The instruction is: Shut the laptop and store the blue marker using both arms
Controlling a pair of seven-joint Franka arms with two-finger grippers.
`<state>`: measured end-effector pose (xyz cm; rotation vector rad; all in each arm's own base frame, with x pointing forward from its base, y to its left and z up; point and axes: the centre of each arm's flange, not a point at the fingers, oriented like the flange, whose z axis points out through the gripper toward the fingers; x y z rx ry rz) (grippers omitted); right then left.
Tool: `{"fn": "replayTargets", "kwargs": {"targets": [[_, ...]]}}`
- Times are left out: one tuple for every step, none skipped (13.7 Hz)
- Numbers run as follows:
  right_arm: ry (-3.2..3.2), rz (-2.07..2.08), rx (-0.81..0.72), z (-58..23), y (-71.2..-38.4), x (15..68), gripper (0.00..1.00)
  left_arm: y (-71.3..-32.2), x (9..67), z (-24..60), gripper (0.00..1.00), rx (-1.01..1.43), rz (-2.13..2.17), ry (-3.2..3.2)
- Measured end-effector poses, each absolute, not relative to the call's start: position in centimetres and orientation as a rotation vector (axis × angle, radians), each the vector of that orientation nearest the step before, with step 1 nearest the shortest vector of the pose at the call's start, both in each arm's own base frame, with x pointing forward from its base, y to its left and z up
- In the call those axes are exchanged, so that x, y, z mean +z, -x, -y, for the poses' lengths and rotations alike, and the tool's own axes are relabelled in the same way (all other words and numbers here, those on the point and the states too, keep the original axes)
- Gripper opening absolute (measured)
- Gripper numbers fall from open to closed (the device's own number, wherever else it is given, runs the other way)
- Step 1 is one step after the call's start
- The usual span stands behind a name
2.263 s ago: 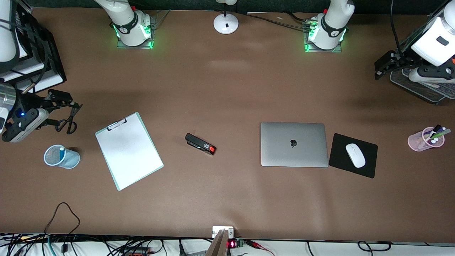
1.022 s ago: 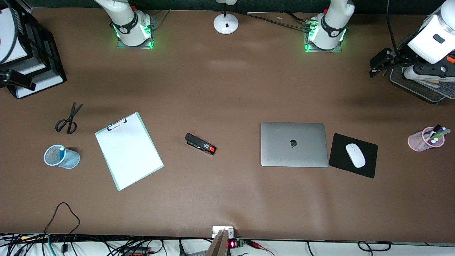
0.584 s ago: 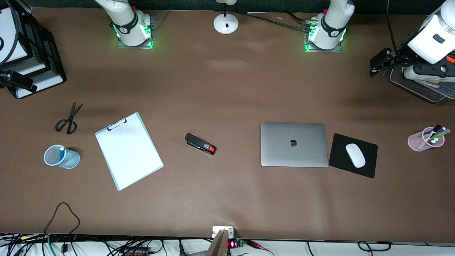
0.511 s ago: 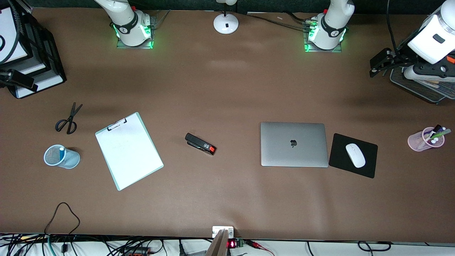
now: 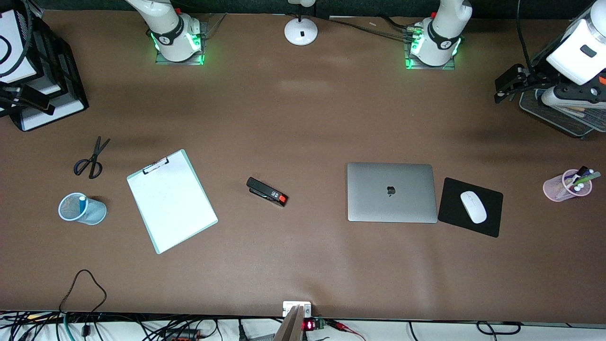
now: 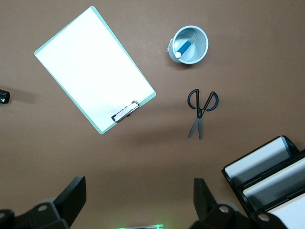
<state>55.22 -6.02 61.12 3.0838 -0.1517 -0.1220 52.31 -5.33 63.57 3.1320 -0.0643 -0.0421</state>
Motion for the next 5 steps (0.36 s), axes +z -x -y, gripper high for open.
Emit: {"fn": "replayTargets", "kwargs": {"targets": [[-3.084, 0.149, -0.123, 6.02, -55.21, 61.11, 1.00, -52.30, 63.61, 5.33, 1.00, -0.040, 0.064, -3.132], [-3.084, 0.144, -0.123, 6.01, -55.21, 61.11, 1.00, -52.31, 63.68, 5.27, 1.00, -0.034, 0.063, -3.132], [-3.086, 0.141, -0.123, 5.99, -55.21, 61.12, 1.00, -52.34, 63.75, 5.11, 1.00, -0.028, 0.058, -3.132], [-3.088, 0.139, -0.122, 5.96, -55.22, 61.14, 1.00, -52.32, 63.83, 5.02, 1.00, -0.024, 0.055, -3.131], [-3.089, 0.138, -0.120, 5.95, -55.21, 61.19, 1.00, -52.28, 63.89, 5.06, 1.00, -0.023, 0.057, -3.132]]}}
